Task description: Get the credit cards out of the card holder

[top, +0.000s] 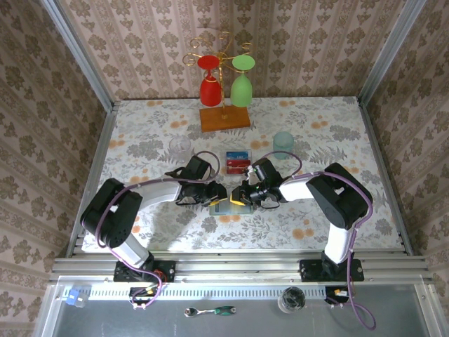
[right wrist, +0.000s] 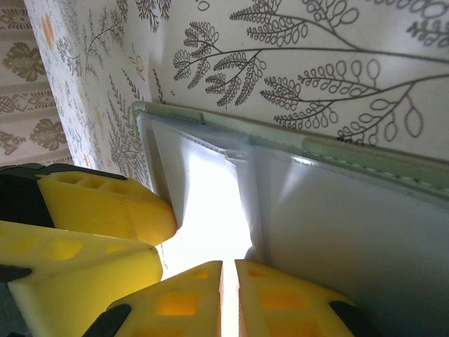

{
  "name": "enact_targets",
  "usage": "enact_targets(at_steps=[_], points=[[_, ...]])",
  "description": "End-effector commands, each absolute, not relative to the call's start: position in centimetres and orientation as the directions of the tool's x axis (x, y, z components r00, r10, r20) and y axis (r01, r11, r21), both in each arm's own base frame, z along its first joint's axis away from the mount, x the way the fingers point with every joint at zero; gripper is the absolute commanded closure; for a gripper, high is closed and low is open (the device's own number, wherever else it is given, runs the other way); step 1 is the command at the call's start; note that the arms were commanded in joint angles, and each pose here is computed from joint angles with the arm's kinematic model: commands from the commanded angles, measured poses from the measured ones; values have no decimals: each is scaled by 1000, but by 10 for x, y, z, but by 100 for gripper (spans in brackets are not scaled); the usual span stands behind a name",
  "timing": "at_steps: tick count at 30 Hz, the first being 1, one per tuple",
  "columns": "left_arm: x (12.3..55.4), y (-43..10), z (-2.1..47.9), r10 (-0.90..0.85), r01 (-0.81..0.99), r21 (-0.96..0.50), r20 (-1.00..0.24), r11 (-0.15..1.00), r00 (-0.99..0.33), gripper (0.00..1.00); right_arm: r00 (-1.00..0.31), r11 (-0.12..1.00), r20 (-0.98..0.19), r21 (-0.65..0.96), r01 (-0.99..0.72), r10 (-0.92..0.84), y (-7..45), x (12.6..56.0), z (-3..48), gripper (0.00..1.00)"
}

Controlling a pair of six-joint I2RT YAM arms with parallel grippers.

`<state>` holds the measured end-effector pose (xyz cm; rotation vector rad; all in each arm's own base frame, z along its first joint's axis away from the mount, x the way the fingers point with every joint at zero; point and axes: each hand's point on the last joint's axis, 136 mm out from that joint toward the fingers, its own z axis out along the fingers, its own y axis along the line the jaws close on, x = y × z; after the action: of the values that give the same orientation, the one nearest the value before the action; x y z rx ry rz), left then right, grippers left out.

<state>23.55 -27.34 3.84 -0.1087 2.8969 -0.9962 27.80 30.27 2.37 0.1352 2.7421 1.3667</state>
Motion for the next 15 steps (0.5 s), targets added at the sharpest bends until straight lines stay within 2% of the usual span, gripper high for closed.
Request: enact_targets(at_steps=[1, 8, 15], points=[[236, -266, 43, -112, -53, -585, -65, 809, -992, 61, -992, 636, 23, 765, 99, 128, 292, 268, 5, 87], [239, -269, 53, -114, -36, -607, -90, 794, -989, 61, -991, 638, 23, 764, 101, 129, 291, 268, 4, 87], [232, -272, 36, -101, -63, -598, -29, 799, -994, 60, -991, 637, 23, 765, 100, 128, 291, 268, 5, 87]])
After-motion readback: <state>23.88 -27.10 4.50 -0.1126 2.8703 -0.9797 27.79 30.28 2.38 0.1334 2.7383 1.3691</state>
